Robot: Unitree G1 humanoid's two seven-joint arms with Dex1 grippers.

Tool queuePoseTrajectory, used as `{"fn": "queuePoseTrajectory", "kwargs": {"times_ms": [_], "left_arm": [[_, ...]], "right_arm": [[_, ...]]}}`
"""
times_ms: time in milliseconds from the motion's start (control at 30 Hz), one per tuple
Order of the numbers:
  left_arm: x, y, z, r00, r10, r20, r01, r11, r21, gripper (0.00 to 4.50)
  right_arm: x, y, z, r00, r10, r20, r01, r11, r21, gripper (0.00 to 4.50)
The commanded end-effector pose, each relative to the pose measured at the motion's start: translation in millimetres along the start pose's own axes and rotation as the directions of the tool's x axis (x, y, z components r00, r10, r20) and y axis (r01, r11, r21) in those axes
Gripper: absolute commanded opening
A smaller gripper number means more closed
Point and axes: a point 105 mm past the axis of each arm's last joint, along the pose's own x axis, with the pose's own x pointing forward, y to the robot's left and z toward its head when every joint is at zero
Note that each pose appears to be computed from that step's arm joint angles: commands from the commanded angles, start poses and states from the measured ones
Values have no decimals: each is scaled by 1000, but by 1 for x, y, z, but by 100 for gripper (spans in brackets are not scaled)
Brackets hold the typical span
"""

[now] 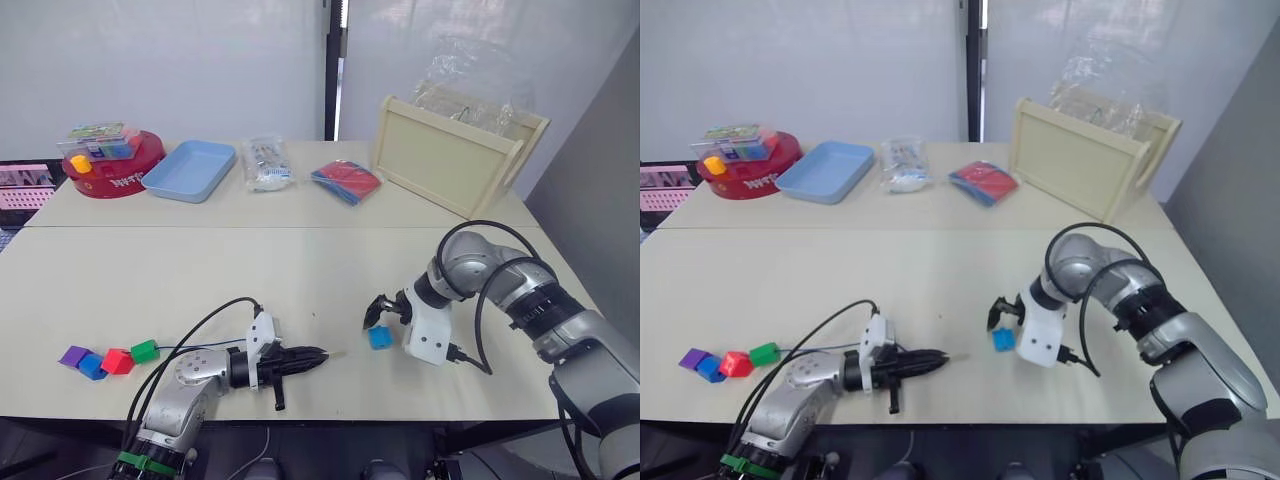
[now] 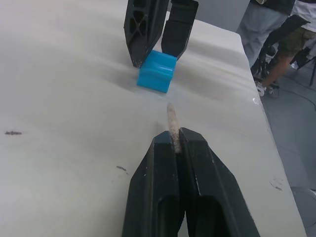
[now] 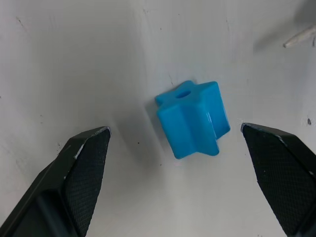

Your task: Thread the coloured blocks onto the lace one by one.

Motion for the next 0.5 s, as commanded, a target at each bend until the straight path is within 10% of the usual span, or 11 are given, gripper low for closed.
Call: {"fn": "queuePoseTrajectory", "kwargs": {"times_ms": [33,400,500], "left_arm": [[-2,-2,10,1000,7,27,-8,999,35,0],[-2,-2,10,1000,10,26,-11,999,33,0],[0,-1,12,1000,4,30,-5,999,32,0]], "right_arm": [[4,-2,2,1000,17,6,-17,999,-44,447],[6,3,1,999,23,25,-25,998,66,132],[0,-2,5,992,-102,77,73,945,318,131]]}}
